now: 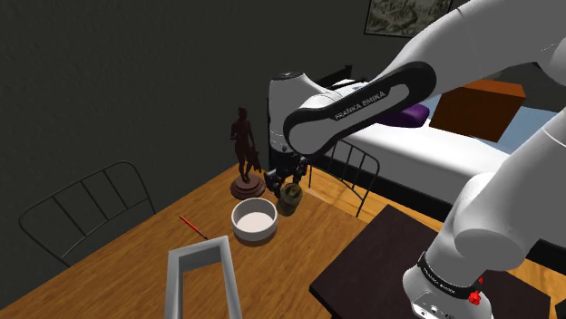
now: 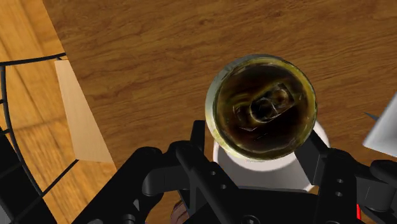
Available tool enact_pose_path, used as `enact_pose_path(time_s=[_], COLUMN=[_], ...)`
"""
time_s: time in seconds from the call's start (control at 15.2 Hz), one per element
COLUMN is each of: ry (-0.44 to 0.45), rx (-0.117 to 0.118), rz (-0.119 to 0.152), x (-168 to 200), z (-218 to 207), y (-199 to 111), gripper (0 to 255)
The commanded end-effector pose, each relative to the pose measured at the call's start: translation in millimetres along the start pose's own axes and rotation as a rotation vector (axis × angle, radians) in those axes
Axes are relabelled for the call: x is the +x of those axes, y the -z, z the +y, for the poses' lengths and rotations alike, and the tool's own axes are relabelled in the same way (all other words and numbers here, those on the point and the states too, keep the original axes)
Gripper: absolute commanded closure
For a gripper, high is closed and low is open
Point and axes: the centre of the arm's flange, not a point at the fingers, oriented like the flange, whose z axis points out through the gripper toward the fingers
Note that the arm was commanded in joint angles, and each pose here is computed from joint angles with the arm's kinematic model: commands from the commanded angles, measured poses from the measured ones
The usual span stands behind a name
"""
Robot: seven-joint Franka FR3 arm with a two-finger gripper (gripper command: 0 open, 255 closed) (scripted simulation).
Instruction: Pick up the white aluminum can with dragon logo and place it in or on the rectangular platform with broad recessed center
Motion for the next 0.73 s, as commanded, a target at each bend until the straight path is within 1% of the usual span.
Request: enact_pose_path(time_s=[0.0,0.66], ry=[-0.001,-0.001], rx=[0.001,0.001], rz=[0.0,0.0], x=[-3.5,-25.8], z=[-26.5,-155.8], y=[5.7,20.3], gripper=[255,255])
